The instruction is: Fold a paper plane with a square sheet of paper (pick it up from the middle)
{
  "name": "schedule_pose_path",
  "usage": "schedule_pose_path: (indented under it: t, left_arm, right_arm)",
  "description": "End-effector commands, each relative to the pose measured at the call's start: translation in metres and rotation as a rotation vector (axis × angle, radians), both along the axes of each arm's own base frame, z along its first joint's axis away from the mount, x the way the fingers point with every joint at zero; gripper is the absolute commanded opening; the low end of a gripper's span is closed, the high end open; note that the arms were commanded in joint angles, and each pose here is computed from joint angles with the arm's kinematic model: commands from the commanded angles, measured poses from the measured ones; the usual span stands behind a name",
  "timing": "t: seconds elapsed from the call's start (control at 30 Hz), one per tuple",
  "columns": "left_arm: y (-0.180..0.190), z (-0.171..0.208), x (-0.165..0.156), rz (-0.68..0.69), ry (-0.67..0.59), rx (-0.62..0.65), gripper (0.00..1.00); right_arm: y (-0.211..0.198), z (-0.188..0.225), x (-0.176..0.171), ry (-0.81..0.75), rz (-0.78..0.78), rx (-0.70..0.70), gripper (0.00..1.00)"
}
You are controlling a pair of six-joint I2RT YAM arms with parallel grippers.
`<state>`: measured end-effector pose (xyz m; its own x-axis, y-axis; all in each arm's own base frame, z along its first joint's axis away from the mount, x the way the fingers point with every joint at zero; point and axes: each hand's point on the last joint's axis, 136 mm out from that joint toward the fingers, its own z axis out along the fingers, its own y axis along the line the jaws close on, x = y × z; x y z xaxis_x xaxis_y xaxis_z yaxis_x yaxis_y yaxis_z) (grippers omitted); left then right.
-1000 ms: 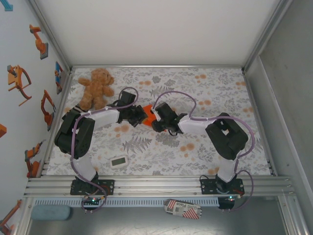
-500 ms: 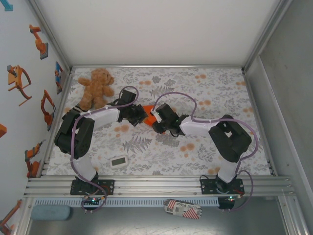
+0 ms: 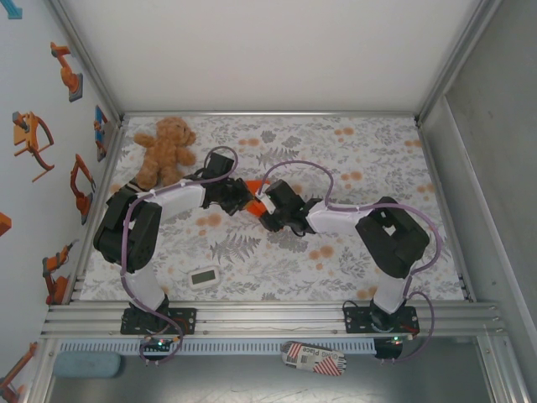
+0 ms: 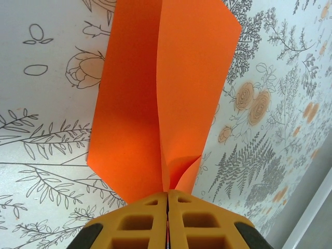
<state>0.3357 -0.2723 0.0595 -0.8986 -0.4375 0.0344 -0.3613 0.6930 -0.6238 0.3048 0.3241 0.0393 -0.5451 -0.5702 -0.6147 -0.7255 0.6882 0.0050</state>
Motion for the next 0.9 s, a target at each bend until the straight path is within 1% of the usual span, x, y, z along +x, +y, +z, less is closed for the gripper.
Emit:
schedule_pose_path:
  t: [0.0,0.13,0.4,0.6,0.73,0.87]
  left_arm:
    - [0.001,0.012,0.003,-0.005,-0.015,0.001,0.08]
    - [0.002,0.013,0.002,-0.006,-0.016,0.0,0.08]
    - [0.002,0.015,0.003,-0.004,-0.015,-0.005,0.08]
    - [0.002,0.015,0.004,-0.004,-0.013,-0.007,0.08]
    - [0.003,0.016,0.005,-0.001,-0.015,-0.006,0.09]
    - [0.009,0.02,0.009,0.008,-0.028,-0.001,0.14]
  right_arm:
    - [-0.002,0.002,0.0,-0.032,0.003,-0.01,0.37]
    - [-0.006,-0.004,0.002,-0.037,-0.011,-0.034,0.35]
    - [-0.008,-0.01,0.003,-0.037,-0.016,-0.053,0.24]
    - [-0.007,-0.013,0.002,-0.028,-0.006,-0.054,0.2]
    - [-0.008,-0.014,0.0,-0.023,0.0,-0.059,0.13]
    - [-0.005,-0.013,-0.003,-0.007,0.016,-0.043,0.06]
